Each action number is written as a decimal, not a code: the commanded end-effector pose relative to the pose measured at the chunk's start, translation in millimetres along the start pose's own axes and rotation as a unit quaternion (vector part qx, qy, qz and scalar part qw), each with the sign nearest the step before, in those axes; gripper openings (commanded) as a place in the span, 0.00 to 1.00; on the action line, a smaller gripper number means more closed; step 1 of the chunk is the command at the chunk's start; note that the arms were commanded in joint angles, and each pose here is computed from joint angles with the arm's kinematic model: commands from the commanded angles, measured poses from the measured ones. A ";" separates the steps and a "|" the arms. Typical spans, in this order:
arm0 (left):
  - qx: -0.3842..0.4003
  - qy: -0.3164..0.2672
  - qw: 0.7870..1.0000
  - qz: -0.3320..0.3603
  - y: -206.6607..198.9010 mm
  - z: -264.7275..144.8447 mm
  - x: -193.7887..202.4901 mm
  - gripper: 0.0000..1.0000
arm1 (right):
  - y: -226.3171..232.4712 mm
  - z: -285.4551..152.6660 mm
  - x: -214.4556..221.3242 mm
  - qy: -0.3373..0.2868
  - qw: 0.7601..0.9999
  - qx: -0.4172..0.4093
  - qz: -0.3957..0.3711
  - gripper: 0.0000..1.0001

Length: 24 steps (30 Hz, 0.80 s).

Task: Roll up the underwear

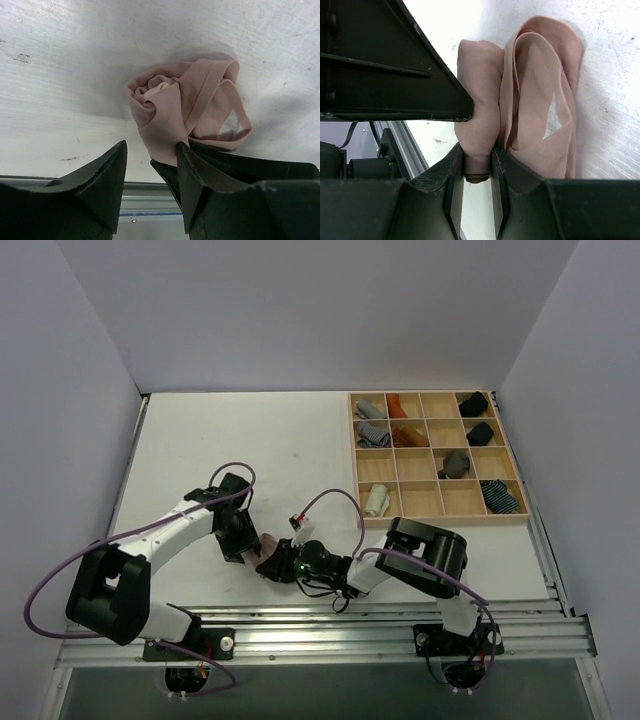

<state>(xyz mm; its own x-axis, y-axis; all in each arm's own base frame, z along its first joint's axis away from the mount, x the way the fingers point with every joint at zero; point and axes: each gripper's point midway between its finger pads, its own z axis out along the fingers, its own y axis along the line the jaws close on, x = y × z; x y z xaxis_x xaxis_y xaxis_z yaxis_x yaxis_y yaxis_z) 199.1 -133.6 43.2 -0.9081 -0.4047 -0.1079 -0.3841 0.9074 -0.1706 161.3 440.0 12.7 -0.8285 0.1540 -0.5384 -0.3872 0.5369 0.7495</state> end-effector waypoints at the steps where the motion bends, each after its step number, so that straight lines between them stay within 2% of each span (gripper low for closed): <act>1: -0.032 -0.020 0.999 0.006 11.5 4.8 -10.4 0.52 | -144.8 -71.1 113.3 0.205 0.950 0.236 -0.018 0.00; 6: -0.055 -0.022 0.998 0.012 17.8 21.3 -13.9 0.50 | -147.0 -71.4 115.9 0.208 0.949 0.238 -0.015 0.00; 7: -0.057 -0.019 0.998 0.015 17.3 27.4 -14.2 0.49 | -146.7 -71.5 115.8 0.208 0.949 0.238 -0.014 0.00; 8: -0.057 -0.016 0.998 0.016 16.8 30.0 -13.8 0.43 | -146.0 -72.8 117.1 0.212 0.948 0.238 -0.014 0.00; 10: -0.059 -0.005 0.998 0.022 16.8 35.0 -10.9 0.32 | -135.5 -70.0 107.8 0.203 0.951 0.234 -0.018 0.13; 11: -0.059 -0.002 0.998 0.024 17.7 36.0 -9.1 0.23 | -136.2 -77.6 107.9 0.212 0.944 0.252 -0.027 0.17; 13: -0.055 0.000 0.998 0.024 17.6 35.6 -7.1 0.15 | -111.0 -68.5 78.3 0.177 0.950 0.248 -0.059 0.26; 14: -0.056 0.001 0.998 0.025 19.3 35.5 -5.1 0.12 | -113.3 -78.1 72.5 0.183 0.940 0.277 -0.074 0.29; 15: -0.052 0.000 0.998 0.025 18.8 35.2 -4.8 0.10 | -102.0 -76.9 53.2 0.159 0.942 0.279 -0.098 0.34; 18: -0.047 0.008 0.999 0.025 19.4 34.9 0.1 0.09 | -72.5 -73.4 23.0 0.144 0.939 0.283 -0.135 0.40; 21: -0.049 0.017 0.998 0.030 18.9 36.4 2.4 0.08 | -45.1 -68.9 -6.5 0.126 0.928 0.292 -0.195 0.42; 22: -0.052 0.019 0.998 0.031 19.1 37.6 3.0 0.09 | -46.8 -75.7 -11.7 0.134 0.914 0.310 -0.225 0.42; 24: -0.052 0.022 0.998 0.033 17.3 37.8 2.2 0.09 | -24.4 -66.4 -25.3 0.122 0.913 0.300 -0.248 0.43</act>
<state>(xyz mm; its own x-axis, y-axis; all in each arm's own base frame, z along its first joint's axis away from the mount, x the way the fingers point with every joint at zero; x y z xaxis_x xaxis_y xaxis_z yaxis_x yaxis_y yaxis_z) 205.0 -141.9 25.1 -0.9238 -0.3760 -0.0716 -0.3599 0.9170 -0.1718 157.0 404.3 24.4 -0.7753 -0.1976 -0.5999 -0.4561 0.8321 0.3154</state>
